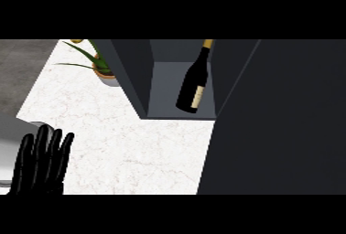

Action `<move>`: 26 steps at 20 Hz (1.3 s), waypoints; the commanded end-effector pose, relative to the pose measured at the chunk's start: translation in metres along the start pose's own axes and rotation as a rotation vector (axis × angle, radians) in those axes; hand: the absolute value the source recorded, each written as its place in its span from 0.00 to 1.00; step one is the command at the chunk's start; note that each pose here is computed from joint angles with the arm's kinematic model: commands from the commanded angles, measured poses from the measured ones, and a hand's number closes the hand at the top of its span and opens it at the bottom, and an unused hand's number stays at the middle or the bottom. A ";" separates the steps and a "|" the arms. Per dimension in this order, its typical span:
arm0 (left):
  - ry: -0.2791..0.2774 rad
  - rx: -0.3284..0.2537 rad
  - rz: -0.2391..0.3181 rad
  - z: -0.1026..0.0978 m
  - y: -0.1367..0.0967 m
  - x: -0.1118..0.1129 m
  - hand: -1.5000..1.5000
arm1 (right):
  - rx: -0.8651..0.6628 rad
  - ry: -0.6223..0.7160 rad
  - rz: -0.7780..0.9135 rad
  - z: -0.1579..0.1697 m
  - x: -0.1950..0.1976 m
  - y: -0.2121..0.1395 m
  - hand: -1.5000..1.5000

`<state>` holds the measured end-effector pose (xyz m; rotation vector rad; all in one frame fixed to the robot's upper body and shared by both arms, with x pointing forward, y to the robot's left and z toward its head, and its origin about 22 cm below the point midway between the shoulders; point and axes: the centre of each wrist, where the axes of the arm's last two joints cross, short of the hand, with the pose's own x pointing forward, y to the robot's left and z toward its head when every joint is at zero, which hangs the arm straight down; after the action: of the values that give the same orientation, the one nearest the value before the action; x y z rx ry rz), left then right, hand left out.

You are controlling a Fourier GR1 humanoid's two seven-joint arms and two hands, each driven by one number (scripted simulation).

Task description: Pick up the wine, place it into the cabinet and close the cabinet

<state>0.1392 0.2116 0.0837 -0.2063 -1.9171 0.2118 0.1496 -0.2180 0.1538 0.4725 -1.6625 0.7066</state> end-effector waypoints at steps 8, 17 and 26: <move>-0.040 0.046 -0.015 0.024 0.051 0.045 0.00 | 0.119 -0.060 -0.062 -0.023 0.035 0.059 1.00; -0.039 0.030 -0.034 0.036 0.102 0.048 0.00 | 0.107 -0.110 0.073 -0.077 0.053 0.100 1.00; -0.043 -0.009 -0.033 0.033 0.137 0.080 0.00 | 0.011 -0.088 0.134 -0.156 0.059 0.095 1.00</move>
<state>0.0875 0.3439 0.1054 -0.1778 -1.9520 0.2081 0.1683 -0.0549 0.1968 0.4619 -1.7626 0.8152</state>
